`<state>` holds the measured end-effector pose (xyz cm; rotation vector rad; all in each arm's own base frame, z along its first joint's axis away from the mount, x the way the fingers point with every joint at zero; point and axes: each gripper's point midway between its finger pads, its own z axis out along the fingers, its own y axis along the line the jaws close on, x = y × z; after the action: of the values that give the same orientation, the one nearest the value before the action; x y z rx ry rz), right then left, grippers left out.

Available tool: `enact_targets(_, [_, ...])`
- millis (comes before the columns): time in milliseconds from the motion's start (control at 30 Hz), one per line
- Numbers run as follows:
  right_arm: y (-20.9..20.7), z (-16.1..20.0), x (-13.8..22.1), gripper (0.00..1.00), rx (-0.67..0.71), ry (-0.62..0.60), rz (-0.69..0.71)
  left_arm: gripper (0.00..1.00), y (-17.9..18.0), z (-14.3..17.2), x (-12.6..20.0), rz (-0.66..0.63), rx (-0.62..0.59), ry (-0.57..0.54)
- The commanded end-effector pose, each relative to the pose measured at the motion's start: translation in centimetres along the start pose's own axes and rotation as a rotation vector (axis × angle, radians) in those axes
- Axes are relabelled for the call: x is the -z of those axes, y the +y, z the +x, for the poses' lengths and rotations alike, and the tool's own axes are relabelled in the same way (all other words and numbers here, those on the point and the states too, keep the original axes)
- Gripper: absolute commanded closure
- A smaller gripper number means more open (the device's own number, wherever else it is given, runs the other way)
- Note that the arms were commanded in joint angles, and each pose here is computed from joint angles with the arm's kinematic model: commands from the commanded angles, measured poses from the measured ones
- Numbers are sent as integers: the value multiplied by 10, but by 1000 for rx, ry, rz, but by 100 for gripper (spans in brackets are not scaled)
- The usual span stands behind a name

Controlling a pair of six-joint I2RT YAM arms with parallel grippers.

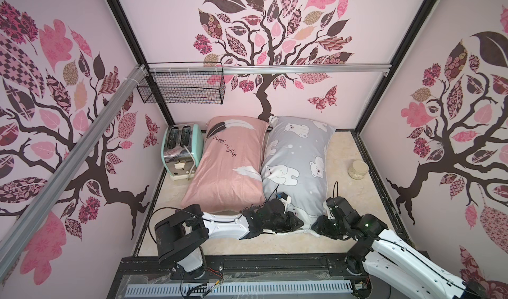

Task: Zip up pillowcases
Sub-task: Pick up the pillowcase from the center of the board.

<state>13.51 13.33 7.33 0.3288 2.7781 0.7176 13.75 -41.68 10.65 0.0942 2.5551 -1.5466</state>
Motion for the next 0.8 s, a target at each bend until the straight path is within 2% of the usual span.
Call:
enact_targets(0, [8,-11,10,78,16,-58,-28,84,-12,2,-5,94,53,7])
enact_targets(67, [10,-11,14,81,54,-53,-20,83,-10,4,-8,110,79,9])
enact_targets(133, [12,-9,14,88,101,-30,-19,81,-12,3,-11,140,101,6])
enact_targets(300, [26,-7,17,98,182,-8,-81,70,-9,-4,-19,145,127,-21])
enact_targets(433, [33,-8,21,100,209,-26,-120,60,2,-4,-23,31,78,-14])
enact_targets(600, [40,-9,26,100,223,-44,-153,60,5,-1,-28,11,64,10])
enact_targets(667, [45,-12,31,100,236,-60,-172,65,6,3,-32,24,75,22])
enact_targets(767, [53,-16,37,100,267,-77,-188,67,7,5,-35,45,95,26])
